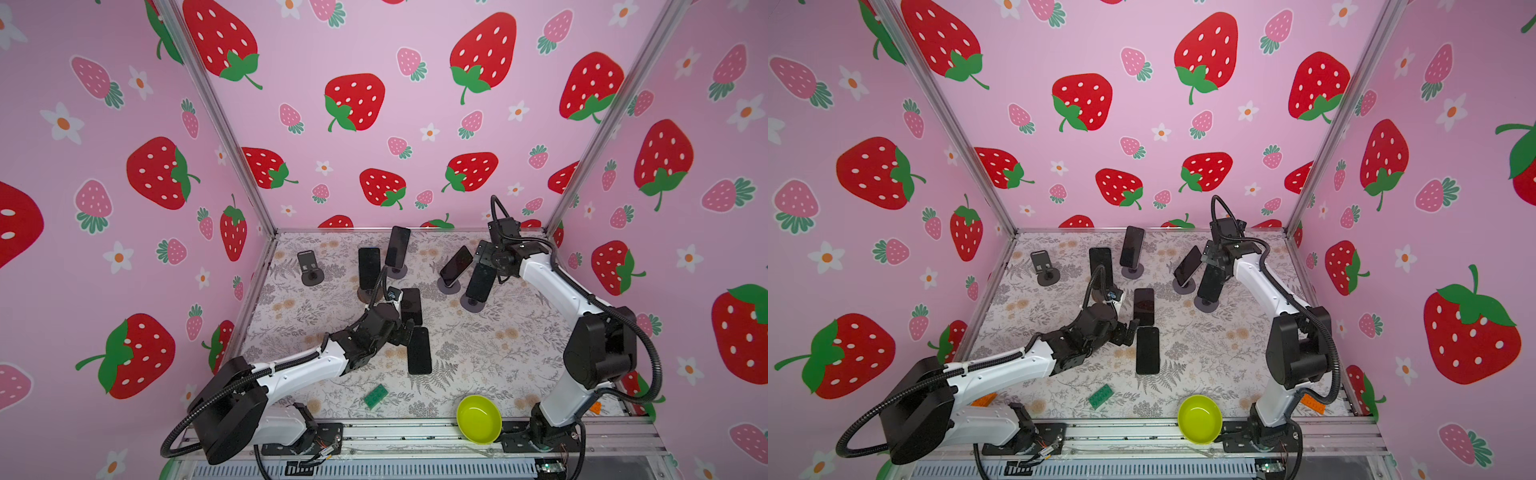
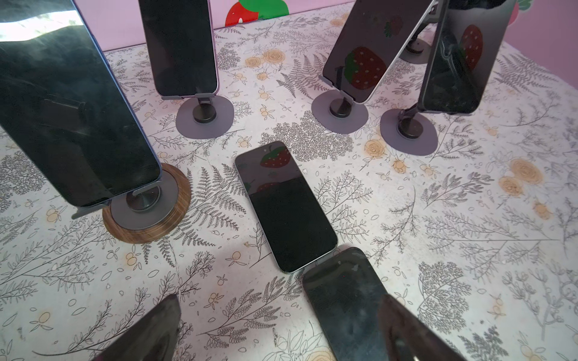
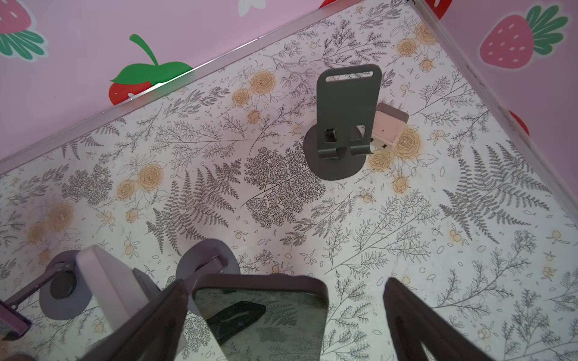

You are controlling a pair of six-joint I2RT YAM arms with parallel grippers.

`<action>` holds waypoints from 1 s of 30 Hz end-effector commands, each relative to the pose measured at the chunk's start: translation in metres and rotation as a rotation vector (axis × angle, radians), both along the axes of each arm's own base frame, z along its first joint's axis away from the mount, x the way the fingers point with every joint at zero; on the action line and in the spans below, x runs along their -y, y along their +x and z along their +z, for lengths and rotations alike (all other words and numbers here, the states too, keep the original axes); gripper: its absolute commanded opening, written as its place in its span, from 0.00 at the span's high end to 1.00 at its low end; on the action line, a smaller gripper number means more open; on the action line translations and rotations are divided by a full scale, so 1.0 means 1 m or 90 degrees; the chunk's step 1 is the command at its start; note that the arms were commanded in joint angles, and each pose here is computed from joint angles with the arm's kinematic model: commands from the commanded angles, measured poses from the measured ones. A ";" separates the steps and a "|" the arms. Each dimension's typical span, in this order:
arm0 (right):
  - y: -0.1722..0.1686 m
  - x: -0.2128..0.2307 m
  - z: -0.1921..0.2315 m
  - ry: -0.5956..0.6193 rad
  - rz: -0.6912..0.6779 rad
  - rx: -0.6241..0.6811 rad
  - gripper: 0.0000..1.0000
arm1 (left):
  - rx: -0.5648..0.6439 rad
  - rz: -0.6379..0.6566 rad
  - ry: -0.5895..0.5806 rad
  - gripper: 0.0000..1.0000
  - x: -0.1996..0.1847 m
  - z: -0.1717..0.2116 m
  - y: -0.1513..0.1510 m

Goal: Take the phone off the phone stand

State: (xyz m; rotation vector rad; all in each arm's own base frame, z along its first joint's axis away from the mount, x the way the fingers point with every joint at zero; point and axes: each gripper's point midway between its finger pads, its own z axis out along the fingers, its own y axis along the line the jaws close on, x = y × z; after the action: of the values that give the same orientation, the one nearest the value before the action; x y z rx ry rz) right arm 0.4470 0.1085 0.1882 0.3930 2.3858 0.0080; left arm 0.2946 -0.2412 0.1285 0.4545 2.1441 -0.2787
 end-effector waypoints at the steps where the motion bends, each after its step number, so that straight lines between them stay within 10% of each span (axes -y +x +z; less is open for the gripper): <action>1: -0.001 -0.005 0.001 0.019 -0.007 -0.012 0.00 | 0.004 0.013 0.003 0.01 -0.001 -0.005 0.002; 30: 0.000 -0.009 -0.025 0.019 0.002 -0.036 0.05 | -0.024 0.010 0.071 0.00 0.011 -0.017 0.003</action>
State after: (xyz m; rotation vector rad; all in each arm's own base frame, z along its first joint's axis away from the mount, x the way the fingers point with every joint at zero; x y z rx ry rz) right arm 0.4506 0.1166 0.1520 0.3999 2.4701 0.0092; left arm 0.2907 -0.2500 0.0980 0.5204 2.2332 -0.1757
